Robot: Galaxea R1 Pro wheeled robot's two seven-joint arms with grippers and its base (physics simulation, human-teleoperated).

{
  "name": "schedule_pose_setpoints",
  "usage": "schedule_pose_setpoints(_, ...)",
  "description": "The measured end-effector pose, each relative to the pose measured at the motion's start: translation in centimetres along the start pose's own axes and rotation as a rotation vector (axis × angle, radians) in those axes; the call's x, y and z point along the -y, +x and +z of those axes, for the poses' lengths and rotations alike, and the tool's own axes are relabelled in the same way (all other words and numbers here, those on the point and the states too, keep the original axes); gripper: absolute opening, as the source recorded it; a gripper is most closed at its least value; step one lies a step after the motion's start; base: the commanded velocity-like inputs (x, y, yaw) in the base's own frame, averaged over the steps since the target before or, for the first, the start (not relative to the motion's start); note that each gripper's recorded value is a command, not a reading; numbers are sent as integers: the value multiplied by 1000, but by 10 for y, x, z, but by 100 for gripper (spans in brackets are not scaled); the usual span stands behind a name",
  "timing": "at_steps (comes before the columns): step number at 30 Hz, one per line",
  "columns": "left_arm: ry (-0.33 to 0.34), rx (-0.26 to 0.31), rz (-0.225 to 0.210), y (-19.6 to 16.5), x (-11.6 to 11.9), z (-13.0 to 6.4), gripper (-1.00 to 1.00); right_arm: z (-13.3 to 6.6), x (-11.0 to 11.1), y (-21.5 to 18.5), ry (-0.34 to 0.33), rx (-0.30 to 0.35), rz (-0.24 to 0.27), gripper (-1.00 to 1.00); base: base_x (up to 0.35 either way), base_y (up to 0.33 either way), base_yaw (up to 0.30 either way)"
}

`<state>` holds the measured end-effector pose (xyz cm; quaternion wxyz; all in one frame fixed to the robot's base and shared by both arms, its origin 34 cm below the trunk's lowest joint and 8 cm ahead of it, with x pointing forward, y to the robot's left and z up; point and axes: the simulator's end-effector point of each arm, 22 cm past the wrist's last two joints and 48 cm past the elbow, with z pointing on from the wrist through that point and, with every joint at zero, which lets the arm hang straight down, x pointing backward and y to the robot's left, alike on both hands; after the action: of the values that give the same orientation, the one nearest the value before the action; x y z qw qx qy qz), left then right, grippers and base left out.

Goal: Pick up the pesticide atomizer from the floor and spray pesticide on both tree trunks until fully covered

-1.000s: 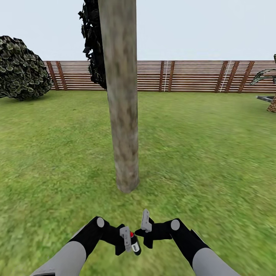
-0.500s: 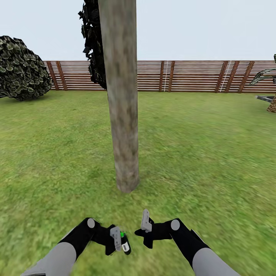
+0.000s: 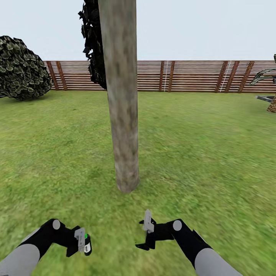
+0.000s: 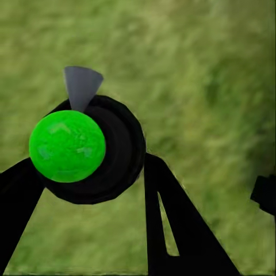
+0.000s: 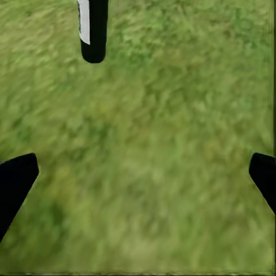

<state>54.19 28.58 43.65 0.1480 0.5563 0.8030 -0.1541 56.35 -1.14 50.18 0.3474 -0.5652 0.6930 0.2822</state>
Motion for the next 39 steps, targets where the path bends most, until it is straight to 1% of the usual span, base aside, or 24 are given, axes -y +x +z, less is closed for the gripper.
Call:
schedule_pose_setpoints(2, 1, -27, 16, 6, 0, 0, -100, -7, 4, 11, 8, -18, 3, 100, 0, 0, 0)
schedule_pose_setpoints(3, -12, -39, 21, 8, -3, 0, -100, -13, 7, 20, 14, -32, 5, 100, 0, 0, 0)
schedule_pose_setpoints(4, -86, -48, 23, 10, -19, -1, -100, -25, 9, 44, 19, -70, 23, 100, 0, 0, 0)
schedule_pose_setpoints(5, -136, -51, 24, 11, -29, -1, -100, -34, 9, 64, 24, -100, 45, 100, 0, 0, 0)
schedule_pose_setpoints(6, -219, -51, 20, 12, -46, -3, -100, -47, 9, 93, 44, -145, 81, 100, 0, 0, 0)
schedule_pose_setpoints(7, -340, -44, 8, 11, -70, -8, -100, -69, 17, 141, 128, -220, 137, 100, 0, 0, 0)
schedule_pose_setpoints(9, -403, -46, -8, 12, -79, -8, -100, -86, 25, 177, 227, -280, 183, 100, 0, 0, 0)
schedule_pose_setpoints(10, -434, -44, -44, 11, -81, -4, -100, -95, 28, 200, 305, -324, 210, 100, 0, 0, 0)
schedule_pose_setpoints(12, -478, -28, -133, 7, -83, 2, -100, -107, 31, 228, 415, -382, 240, 100, 0, 0, 0)
schedule_pose_setpoints(14, -525, -5, -243, 9, -84, 7, -100, -121, 36, 249, 533, -433, 261, 100, 0, 0, 0)
schedule_pose_setpoints(15, -565, 15, -335, 14, -84, 9, -100, -133, 47, 256, 638, -446, 285, 100, 0, 0, 0)
schedule_pose_setpoints(16, -600, 31, -406, 18, -86, 9, -100, -140, 54, 258, 712, -444, 317, 100, 0, 0, 0)
schedule_pose_setpoints(18, -679, 62, -556, 29, -92, 4, -100, -152, 64, 262, 853, -417, 430, 100, 0, 0, 0)
schedule_pose_setpoints(19, -738, 83, -666, 38, -97, -1, -100, -163, 69, 266, 948, -392, 532, 100, 0, 0, 0)
schedule_pose_setpoints(20, -768, 97, -733, 43, -98, -4, -100, -169, 71, 270, 1001, -377, 596, 100, 0, 0, 0)
schedule_pose_setpoints(21, -788, 110, -789, 45, -99, -5, -100, -175, 72, 274, 1044, -362, 656, 100, 0, 0, 0)
schedule_pose_setpoints(22, -805, 125, -857, 46, -98, -5, -100, -182, 71, 279, 1094, -341, 736, 100, 0, 0, 0)
schedule_pose_setpoints(23, -813, 131, -895, 48, -98, -5, -100, -184, 68, 282, 1116, -331, 781, 100, 0, 0, 0)
schedule_pose_setpoints(25, -817, 127, -950, 53, -95, -3, -100, -185, 56, 290, 1133, -331, 831, 100, 0, 0, 0)
schedule_pose_setpoints(26, -807, 113, -979, 57, -89, 1, -100, -185, 47, 296, 1136, -337, 851, 100, 0, 0, 0)
schedule_pose_setpoints(28, -775, 90, -1010, 58, -74, 13, -100, -186, 32, 306, 1136, -350, 866, 100, 0, 0, 0)
schedule_pose_setpoints(31, -738, 96, -1008, 40, -63, 28, -100, -195, 24, 312, 1154, -337, 850, 100, 0, 0, 0)
schedule_pose_setpoints(35, -732, 106, -1013, 33, -62, 31, -100, -188, 11, 314, 1144, -336, 856, 100, 128, 0, 0)
schedule_pose_setpoints(39, -736, 111, -1014, 32, -64, 30, -100, -190, 10, 315, 1149, -335, 859, 100, 304, -2, 0)
